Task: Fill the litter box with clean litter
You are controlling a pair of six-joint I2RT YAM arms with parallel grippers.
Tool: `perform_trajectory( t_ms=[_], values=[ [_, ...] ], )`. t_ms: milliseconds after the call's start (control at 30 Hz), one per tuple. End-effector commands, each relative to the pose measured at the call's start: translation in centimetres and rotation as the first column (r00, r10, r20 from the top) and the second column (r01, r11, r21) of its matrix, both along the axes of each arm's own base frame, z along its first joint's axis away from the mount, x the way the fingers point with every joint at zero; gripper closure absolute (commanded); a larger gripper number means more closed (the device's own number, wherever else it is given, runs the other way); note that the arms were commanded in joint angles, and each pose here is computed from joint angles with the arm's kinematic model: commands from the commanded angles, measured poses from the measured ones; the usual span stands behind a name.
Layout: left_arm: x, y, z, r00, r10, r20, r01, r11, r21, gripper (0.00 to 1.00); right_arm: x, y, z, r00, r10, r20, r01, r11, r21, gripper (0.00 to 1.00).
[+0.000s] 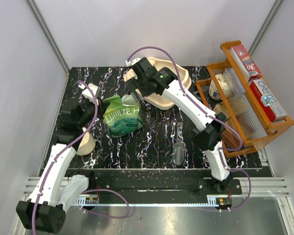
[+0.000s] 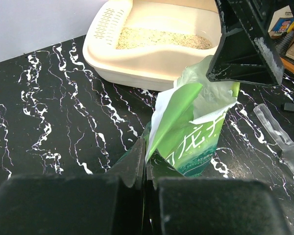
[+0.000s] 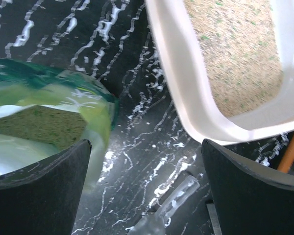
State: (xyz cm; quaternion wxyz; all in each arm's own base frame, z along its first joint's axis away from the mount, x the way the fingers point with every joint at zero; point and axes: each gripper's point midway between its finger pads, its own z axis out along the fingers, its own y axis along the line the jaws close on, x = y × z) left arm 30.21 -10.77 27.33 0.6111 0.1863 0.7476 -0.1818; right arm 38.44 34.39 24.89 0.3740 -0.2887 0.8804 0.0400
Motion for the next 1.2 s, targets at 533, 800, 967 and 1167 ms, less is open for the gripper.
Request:
perform_trajectory(
  t_ms=[533,800,967,1167],
  values=[
    [0.5,-0.8,6.5,0.977,-0.041,0.21,0.046,0.999,-0.02,0.98,-5.1,-9.5,5.1,0.852,0.522,0.028,-0.52,0.841,0.149,0.03],
    [0.1,-1.8,6.4,0.98,-0.108,0.167,0.111,0.994,-0.011,0.95,-15.6,-17.9,-9.0,0.556,0.807,-0.198,-0.831,0.543,-0.118,0.09],
    [-0.2,-2.1,6.2,0.981,-0.134,0.142,0.136,0.991,-0.004,0.92,-17.5,-19.6,-12.9,0.37,0.899,-0.236,-0.924,0.328,-0.197,0.15],
    [-0.7,-2.4,5.8,0.978,-0.171,0.121,0.17,0.985,0.019,0.71,-15.9,-17.5,-14.5,0.214,0.969,-0.126,-0.942,0.17,-0.288,0.26]
  ],
)
